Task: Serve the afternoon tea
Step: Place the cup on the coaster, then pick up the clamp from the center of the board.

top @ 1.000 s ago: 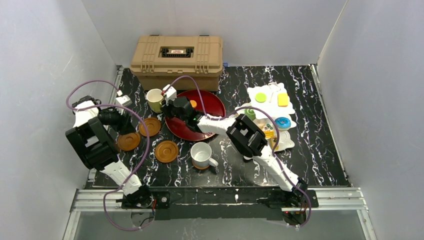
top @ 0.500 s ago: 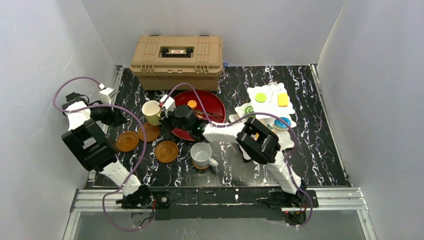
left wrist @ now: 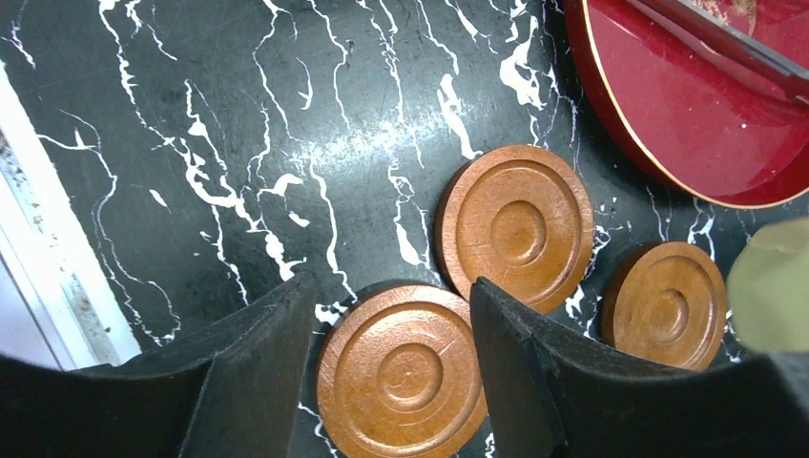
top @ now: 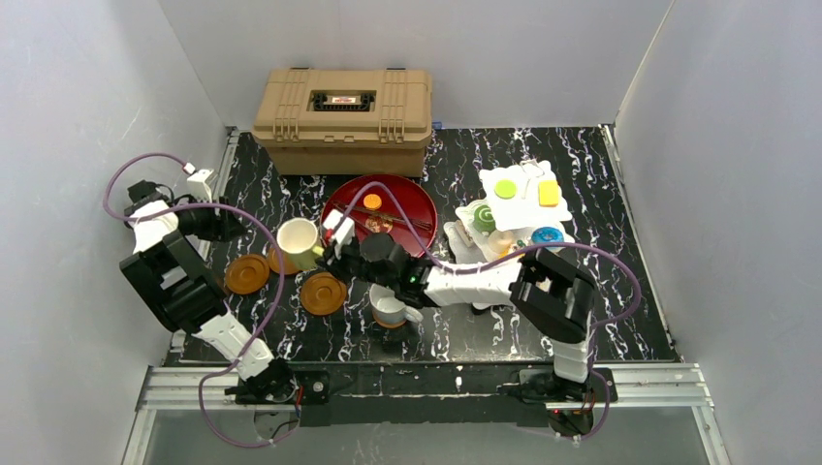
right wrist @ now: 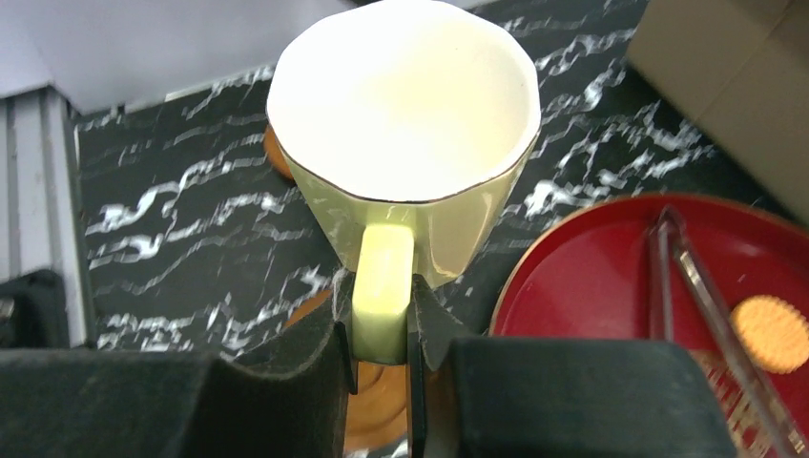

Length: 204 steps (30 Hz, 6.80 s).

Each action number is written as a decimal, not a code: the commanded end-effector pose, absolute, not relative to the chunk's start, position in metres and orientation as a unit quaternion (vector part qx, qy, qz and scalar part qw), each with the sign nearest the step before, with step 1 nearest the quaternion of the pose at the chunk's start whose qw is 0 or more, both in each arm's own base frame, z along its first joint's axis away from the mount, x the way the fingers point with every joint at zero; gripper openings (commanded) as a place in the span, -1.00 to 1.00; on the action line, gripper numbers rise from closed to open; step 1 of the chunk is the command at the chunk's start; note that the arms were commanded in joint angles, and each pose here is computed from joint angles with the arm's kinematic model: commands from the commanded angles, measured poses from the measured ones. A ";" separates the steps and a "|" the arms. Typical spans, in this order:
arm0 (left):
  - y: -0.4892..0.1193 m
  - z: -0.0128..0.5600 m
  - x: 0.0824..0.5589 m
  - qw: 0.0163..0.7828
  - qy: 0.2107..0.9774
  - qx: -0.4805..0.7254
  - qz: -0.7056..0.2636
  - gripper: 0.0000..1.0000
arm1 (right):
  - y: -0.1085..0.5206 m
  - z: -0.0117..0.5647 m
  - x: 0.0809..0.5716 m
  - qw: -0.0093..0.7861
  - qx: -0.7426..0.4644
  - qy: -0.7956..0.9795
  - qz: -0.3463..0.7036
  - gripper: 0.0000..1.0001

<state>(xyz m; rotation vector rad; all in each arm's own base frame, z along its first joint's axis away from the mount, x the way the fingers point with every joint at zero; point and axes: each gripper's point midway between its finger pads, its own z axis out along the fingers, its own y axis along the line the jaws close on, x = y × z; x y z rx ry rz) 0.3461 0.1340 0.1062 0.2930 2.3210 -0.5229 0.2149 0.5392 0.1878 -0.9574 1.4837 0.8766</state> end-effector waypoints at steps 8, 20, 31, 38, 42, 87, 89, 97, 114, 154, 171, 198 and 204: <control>0.116 0.134 0.345 0.388 0.891 0.110 -0.210 0.19 | 0.526 0.209 0.173 0.580 -0.381 0.602 0.395 -0.97; 0.108 0.141 0.345 0.389 0.889 0.111 -0.216 0.21 | 0.524 0.180 0.169 0.567 -0.383 0.617 0.389 -0.97; 0.105 0.147 0.348 0.393 0.886 0.113 -0.219 0.23 | 0.528 0.159 0.159 0.552 -0.386 0.624 0.396 -0.97; 0.104 0.150 0.349 0.396 0.885 0.114 -0.218 0.27 | 0.531 0.152 0.154 0.541 -0.391 0.630 0.396 -0.81; 0.102 0.153 0.349 0.399 0.882 0.118 -0.222 0.35 | 0.524 0.160 0.156 0.545 -0.382 0.635 0.393 -0.26; 0.059 0.171 0.345 0.372 0.871 0.164 -0.276 0.46 | 0.449 0.092 0.380 0.411 -0.347 0.815 0.215 0.29; 0.059 0.171 0.345 0.373 0.871 0.165 -0.274 0.46 | 0.447 0.097 0.386 0.425 -0.341 0.813 0.205 0.25; 0.059 0.169 0.346 0.371 0.872 0.163 -0.276 0.45 | 0.464 0.128 0.382 0.435 -0.374 0.782 0.244 0.23; 0.060 0.176 0.350 0.375 0.870 0.157 -0.278 0.45 | 0.475 0.069 0.353 0.315 -0.433 0.806 0.251 -0.12; -0.062 0.319 0.304 0.492 0.710 0.278 -0.420 0.97 | 0.505 0.453 0.323 0.789 -0.043 0.457 0.409 -0.97; -0.073 0.329 0.300 0.520 0.675 0.293 -0.435 0.51 | 0.525 0.459 0.278 0.759 -0.013 0.447 0.473 -0.97; -0.062 0.318 0.318 0.541 0.695 0.293 -0.371 -0.80 | 0.557 0.430 0.256 0.749 -0.070 0.489 0.441 -0.18; -0.052 0.312 0.333 0.552 0.703 0.297 -0.335 -0.99 | 0.552 0.415 0.257 0.714 -0.126 0.571 0.387 0.67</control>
